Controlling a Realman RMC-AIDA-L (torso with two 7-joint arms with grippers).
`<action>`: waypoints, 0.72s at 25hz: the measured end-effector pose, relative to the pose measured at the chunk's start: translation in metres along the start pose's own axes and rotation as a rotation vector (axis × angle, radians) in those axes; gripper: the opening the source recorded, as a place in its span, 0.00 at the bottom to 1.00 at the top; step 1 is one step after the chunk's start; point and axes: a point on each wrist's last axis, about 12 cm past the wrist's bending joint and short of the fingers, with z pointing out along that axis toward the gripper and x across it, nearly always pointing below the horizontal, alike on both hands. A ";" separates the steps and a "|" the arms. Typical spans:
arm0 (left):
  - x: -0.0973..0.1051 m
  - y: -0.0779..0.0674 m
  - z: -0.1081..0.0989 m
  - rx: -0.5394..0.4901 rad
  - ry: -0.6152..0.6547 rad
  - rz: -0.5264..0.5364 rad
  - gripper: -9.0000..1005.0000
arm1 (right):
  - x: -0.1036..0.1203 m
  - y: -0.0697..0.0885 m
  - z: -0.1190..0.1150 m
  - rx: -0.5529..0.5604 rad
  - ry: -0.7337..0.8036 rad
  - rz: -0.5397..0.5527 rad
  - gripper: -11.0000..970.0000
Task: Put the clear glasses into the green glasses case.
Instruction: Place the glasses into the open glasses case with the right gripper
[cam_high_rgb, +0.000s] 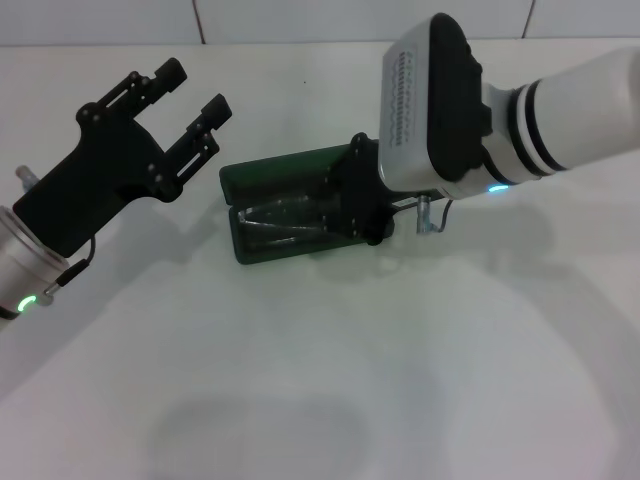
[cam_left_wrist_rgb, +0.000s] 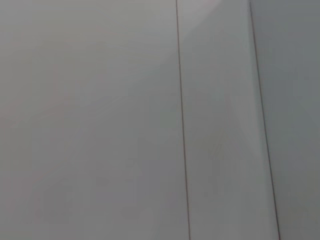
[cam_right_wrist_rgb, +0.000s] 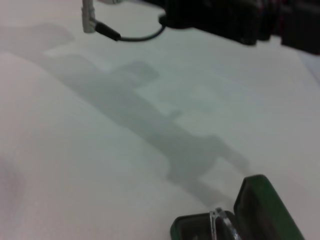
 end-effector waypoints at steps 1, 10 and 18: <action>0.000 0.000 0.000 0.001 -0.001 0.000 0.60 | 0.000 -0.003 0.002 -0.013 0.007 0.012 0.29; 0.000 -0.001 0.002 0.008 -0.001 -0.005 0.60 | 0.004 -0.007 0.016 -0.072 0.044 0.058 0.30; 0.000 -0.002 0.004 0.016 0.001 -0.005 0.60 | 0.005 -0.001 0.015 -0.128 0.056 0.063 0.30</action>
